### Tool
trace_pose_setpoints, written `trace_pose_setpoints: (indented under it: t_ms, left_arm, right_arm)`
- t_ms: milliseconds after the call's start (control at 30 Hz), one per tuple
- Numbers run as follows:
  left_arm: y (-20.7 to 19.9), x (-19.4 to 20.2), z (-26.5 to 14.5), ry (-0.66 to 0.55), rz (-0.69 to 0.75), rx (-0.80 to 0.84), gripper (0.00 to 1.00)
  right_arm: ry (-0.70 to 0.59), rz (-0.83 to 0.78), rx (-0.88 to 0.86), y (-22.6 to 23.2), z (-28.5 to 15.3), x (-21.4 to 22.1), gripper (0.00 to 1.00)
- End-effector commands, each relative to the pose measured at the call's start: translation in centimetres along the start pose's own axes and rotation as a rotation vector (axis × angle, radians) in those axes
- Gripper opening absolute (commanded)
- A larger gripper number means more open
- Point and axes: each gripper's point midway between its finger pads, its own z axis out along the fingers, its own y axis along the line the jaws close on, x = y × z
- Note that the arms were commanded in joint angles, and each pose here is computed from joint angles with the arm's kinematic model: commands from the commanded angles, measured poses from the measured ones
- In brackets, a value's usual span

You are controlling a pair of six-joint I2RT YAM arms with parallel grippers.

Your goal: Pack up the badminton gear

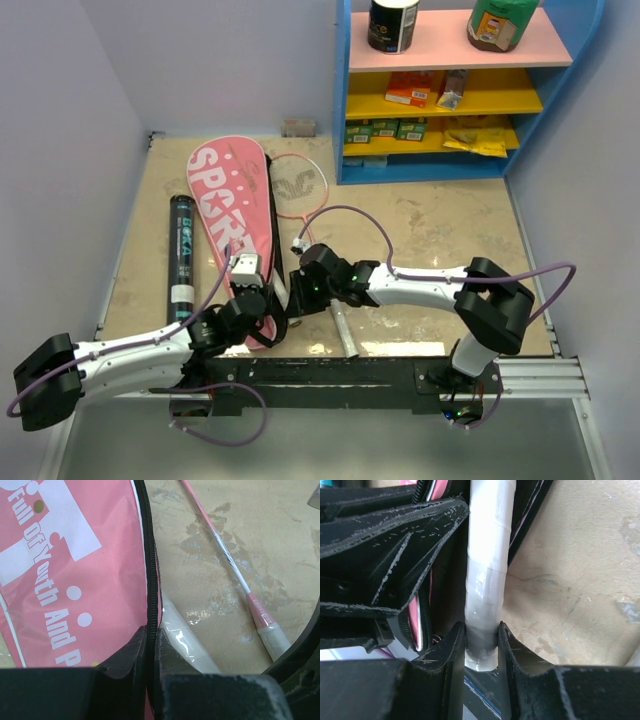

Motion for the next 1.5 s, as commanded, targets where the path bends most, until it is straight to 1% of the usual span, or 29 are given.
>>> trace_pose_setpoints:
  t_ms: [0,267,400,600,633,733,767,867,933,1067,1200,1233,1300,1367,1400,1433,1467]
  left_arm:
    - [-3.4,-1.4,-0.4,-0.032,-0.104,0.109,0.0]
    - [-3.8,-1.6,-0.6,-0.044,-0.126,0.119,0.0]
    - [-3.8,-1.9,-0.8,-0.054,-0.14,0.126,0.0]
    - [-3.7,-2.5,-1.2,-0.069,-0.159,0.131,0.0]
    - [-3.6,-2.4,-1.2,-0.067,-0.159,0.13,0.0]
    - [-3.4,-2.1,-1.2,-0.061,-0.161,0.125,0.0]
    - [-3.4,-2.0,-1.2,-0.059,-0.161,0.125,0.0]
    - [-3.1,-1.7,-1.2,-0.056,-0.162,0.119,0.0]
    - [-3.0,-1.5,-1.2,-0.053,-0.157,0.118,0.0]
    - [-2.9,-1.6,-1.2,-0.055,-0.148,0.116,0.0]
    - [-2.9,-1.5,-1.2,-0.054,-0.138,0.116,0.0]
    - [-2.9,-1.4,-1.2,-0.053,-0.138,0.117,0.0]
    - [-2.8,-1.3,-1.2,-0.051,-0.137,0.117,0.0]
    - [-2.7,-1.2,-1.2,-0.05,-0.135,0.116,0.0]
    - [-2.7,-1.2,-1.2,-0.052,-0.133,0.115,0.0]
    - [-2.7,-1.3,-1.2,-0.052,-0.132,0.116,0.0]
    - [-2.8,-1.4,-1.2,-0.056,-0.134,0.117,0.0]
  right_arm:
    - [-0.186,0.001,-0.254,7.2,-1.1,-4.9,0.0]
    - [-0.211,0.011,-0.365,10.4,-0.7,-4.5,0.0]
    - [-0.228,0.036,-0.391,10.6,0.1,-3.9,0.0]
    - [-0.267,0.11,-0.489,10.8,0.3,-3.4,0.0]
    - [-0.262,0.126,-0.5,10.7,0.4,-3.1,0.01]
    - [-0.267,0.128,-0.511,10.9,0.6,-2.8,0.18]
    - [-0.261,0.127,-0.501,10.7,0.7,-2.6,0.27]
    - [-0.271,0.119,-0.464,10.0,0.6,-2.6,0.39]
    - [-0.287,0.109,-0.445,9.7,0.0,-2.7,0.41]
    - [-0.303,0.113,-0.347,7.6,-0.5,-2.4,0.46]
    - [-0.353,0.131,-0.281,5.6,-1.5,-2.4,0.48]
    - [-0.35,0.138,-0.252,4.6,-1.4,-1.9,0.48]
    - [-0.375,0.15,-0.239,4.0,-2.1,-2.0,0.49]
    - [-0.37,0.156,-0.222,3.3,-2.0,-1.6,0.48]
    - [-0.366,0.15,-0.217,3.2,-1.8,-1.5,0.46]
    - [-0.362,0.148,-0.219,3.2,-1.7,-1.4,0.37]
    - [-0.365,0.146,-0.223,3.4,-1.7,-1.6,0.33]
